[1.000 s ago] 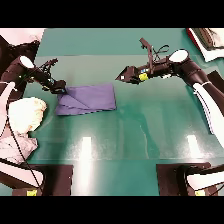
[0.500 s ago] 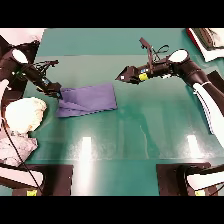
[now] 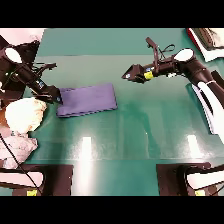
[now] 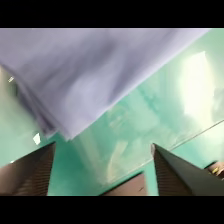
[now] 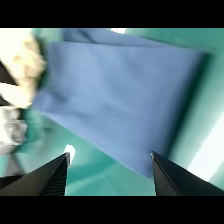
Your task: Fold the shirts.
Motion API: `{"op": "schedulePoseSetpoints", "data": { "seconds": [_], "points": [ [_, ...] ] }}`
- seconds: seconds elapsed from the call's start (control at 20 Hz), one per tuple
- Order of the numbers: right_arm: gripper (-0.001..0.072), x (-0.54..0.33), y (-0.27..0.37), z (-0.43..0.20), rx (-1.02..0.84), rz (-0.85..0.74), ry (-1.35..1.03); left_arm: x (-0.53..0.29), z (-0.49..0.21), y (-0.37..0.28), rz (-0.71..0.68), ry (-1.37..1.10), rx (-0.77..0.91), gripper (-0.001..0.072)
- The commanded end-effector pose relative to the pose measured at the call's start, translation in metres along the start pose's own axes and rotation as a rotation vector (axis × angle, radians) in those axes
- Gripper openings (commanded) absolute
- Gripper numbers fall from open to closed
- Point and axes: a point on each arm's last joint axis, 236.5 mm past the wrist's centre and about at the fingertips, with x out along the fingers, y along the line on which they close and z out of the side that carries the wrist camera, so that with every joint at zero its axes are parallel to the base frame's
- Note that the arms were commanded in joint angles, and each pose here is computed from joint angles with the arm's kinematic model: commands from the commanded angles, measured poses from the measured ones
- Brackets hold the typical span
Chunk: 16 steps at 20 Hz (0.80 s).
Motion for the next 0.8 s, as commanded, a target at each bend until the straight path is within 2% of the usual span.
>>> {"op": "schedulePoseSetpoints", "data": {
  "seconds": [0.0,0.05,0.1,0.2,0.35,0.45,0.65,0.75],
  "points": [
    [0.0574,-0.004,-0.052,-0.017,0.046,-0.172,0.057,-0.006,0.033,-0.036,-0.150,-0.143,-0.005,0.0244],
    [0.0575,0.002,-0.059,-0.025,0.065,-0.172,0.079,-0.010,0.043,-0.049,-0.205,-0.190,0.018,0.0034],
    [0.0579,0.010,-0.064,-0.031,0.083,-0.167,0.100,-0.015,0.054,-0.061,-0.256,-0.239,0.024,0.0030],
    [0.0700,0.030,-0.075,-0.040,0.134,-0.142,0.140,-0.022,0.068,-0.070,-0.290,-0.302,0.023,0.0029],
    [0.0707,0.065,-0.082,-0.045,0.237,-0.037,0.166,-0.028,0.081,-0.075,-0.259,-0.349,0.046,0.0028],
    [0.0707,0.088,-0.078,-0.045,0.254,0.007,0.190,-0.032,0.088,-0.073,-0.189,-0.371,0.081,0.0028],
    [0.0703,0.133,-0.053,-0.048,0.186,0.046,0.240,-0.049,0.105,-0.066,0.002,-0.426,0.120,0.0028],
    [0.0699,0.154,-0.038,-0.052,0.144,0.060,0.260,-0.056,0.109,-0.074,0.034,-0.443,0.160,0.0028]
  ]
}}
